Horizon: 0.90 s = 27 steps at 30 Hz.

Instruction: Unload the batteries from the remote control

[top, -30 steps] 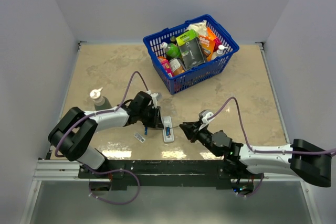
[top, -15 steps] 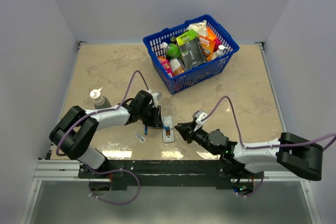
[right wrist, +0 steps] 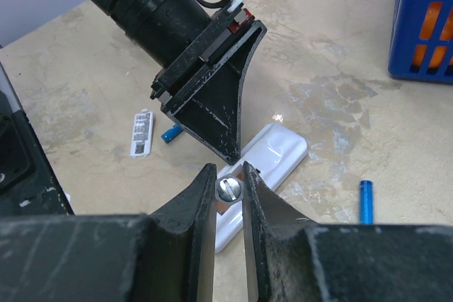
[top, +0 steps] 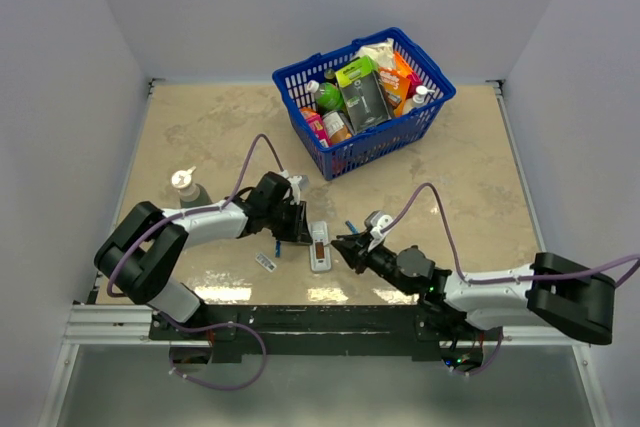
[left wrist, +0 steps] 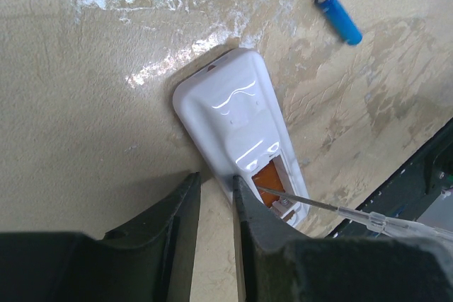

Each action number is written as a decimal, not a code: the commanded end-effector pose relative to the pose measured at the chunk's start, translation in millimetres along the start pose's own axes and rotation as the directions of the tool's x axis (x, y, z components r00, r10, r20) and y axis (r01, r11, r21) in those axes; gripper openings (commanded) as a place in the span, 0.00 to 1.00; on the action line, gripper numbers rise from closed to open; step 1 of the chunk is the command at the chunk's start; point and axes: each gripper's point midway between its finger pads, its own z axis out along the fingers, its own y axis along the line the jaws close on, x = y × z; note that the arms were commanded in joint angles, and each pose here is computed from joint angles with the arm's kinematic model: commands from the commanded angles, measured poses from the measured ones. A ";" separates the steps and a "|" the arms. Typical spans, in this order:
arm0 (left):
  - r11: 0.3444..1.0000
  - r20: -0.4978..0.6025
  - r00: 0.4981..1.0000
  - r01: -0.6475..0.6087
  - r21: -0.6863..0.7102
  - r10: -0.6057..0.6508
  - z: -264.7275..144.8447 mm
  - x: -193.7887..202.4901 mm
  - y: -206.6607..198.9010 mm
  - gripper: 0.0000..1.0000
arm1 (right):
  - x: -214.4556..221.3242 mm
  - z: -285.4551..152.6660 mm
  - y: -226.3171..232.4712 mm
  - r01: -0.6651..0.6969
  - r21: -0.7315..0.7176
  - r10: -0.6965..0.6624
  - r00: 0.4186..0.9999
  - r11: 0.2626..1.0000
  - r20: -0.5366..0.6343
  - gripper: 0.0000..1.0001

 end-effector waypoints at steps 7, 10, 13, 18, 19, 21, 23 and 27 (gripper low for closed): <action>0.999 0.102 0.994 -0.046 -0.009 0.047 -9.7 -28.2 -12.3 0.29 | -21.0 -0.3 0.4 -0.041 0.058 0.044 0.998 0.997 -0.047 0.00; 0.998 0.152 0.987 -0.061 -0.006 0.061 -22.3 -42.7 -21.5 0.30 | -52.4 -3.5 -9.3 -0.079 0.129 0.074 0.997 0.988 0.036 0.00; 0.997 0.214 0.974 -0.076 -0.011 0.076 -37.3 -61.6 -31.7 0.31 | -82.1 -11.6 -36.2 -0.081 0.285 0.048 0.992 0.955 0.120 0.00; 0.995 0.285 0.953 -0.099 -0.029 0.103 -60.4 -77.1 -39.2 0.37 | -109.7 -29.5 -113.6 -0.056 0.632 -0.044 0.989 0.773 0.142 0.00; 0.994 0.296 0.949 -0.103 -0.029 0.107 -63.8 -78.9 -40.2 0.40 | -113.2 -29.2 -127.0 -0.047 0.662 -0.045 0.992 0.748 0.122 0.00; 0.992 0.324 0.938 -0.121 -0.020 0.121 -74.8 -81.7 -46.1 0.45 | -114.6 -38.6 -172.0 -0.077 0.753 -0.026 0.992 0.653 0.124 0.00; 0.990 0.355 0.925 -0.143 -0.012 0.138 -86.7 -84.6 -51.3 0.52 | -112.0 -41.1 -192.2 -0.074 0.785 -0.015 0.994 0.615 0.106 0.00; 0.985 0.369 0.914 -0.170 -0.037 0.172 -100.2 -81.4 -49.6 0.64 | -115.3 -49.6 -223.7 -0.108 0.833 -0.005 0.991 0.542 0.132 0.00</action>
